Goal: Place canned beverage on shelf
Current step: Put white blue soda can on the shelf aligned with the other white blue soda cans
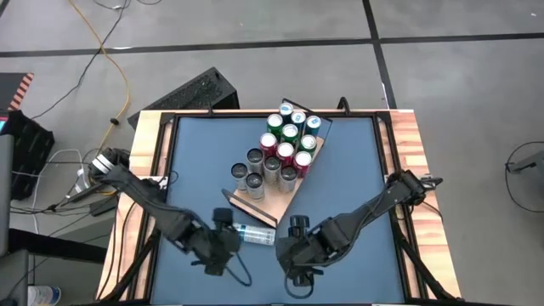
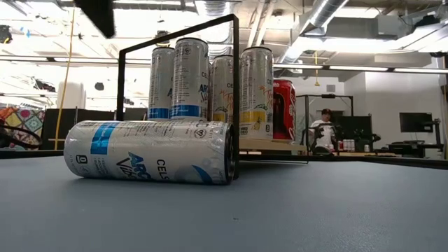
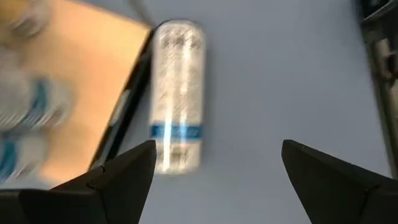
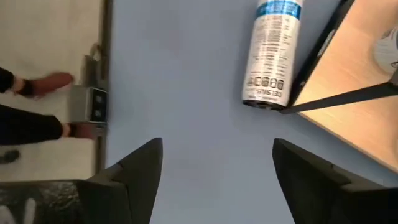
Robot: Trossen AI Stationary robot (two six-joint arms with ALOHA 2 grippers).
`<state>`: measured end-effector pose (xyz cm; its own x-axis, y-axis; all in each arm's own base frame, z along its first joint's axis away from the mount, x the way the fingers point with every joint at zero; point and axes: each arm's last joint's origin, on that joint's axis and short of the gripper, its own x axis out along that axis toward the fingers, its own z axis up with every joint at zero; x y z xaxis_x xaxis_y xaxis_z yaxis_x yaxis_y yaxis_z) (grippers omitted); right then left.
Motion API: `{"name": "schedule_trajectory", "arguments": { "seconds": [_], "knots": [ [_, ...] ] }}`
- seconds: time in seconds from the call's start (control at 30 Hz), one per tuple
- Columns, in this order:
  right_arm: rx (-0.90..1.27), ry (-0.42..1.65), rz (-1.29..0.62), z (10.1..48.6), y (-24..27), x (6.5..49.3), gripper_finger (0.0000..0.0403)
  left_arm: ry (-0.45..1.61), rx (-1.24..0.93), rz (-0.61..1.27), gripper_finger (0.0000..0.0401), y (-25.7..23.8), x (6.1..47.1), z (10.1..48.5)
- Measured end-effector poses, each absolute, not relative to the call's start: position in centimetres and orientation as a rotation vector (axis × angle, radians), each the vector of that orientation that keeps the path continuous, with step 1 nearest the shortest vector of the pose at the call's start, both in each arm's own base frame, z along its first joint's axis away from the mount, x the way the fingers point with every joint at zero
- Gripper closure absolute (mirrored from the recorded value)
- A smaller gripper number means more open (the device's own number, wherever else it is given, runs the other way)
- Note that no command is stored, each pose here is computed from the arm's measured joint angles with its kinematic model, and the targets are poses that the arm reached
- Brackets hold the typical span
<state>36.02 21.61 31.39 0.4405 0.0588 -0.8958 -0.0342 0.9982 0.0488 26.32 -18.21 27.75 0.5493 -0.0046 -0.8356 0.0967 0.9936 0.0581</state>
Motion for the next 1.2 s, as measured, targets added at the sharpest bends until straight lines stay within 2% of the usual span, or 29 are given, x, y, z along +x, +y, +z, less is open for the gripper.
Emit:
{"name": "schedule_trajectory", "arguments": {
  "seconds": [0.1, 0.27, 0.43, 0.6, 0.87, 1.03, 1.2],
  "knots": [
    [0.053, 1.100, 0.055, 31.6, 22.1, 35.8, 0.0112, 0.951, 0.114, -0.095, 0.0067, -17.6, 27.6, 27.8],
    [0.025, 1.133, 0.067, 31.3, 22.9, 35.0, 0.0112, 0.948, 0.175, -0.043, 0.0067, -16.1, 28.2, 27.5],
    [0.002, 1.169, 0.063, 31.2, 23.2, 34.3, 0.0112, 0.987, 0.097, -0.034, 0.0067, -15.3, 28.2, 24.2],
    [0.005, 1.190, 0.049, 31.2, 23.3, 34.0, 0.0112, 0.936, 0.047, 0.046, 0.0067, -15.3, 27.6, 21.7],
    [0.006, 1.212, 0.061, 31.1, 23.3, 33.8, 0.0112, 0.923, -0.001, 0.056, 0.0067, -15.2, 27.2, 18.9],
    [0.008, 1.214, 0.062, 31.1, 23.3, 33.8, 0.0112, 1.007, 0.054, 0.018, 0.0067, -15.4, 28.0, 16.6],
    [0.031, 1.215, 0.047, 31.1, 23.4, 33.7, 0.0112, 1.118, -0.010, -0.028, 0.0071, -15.8, 28.6, 14.3]
  ]
}}
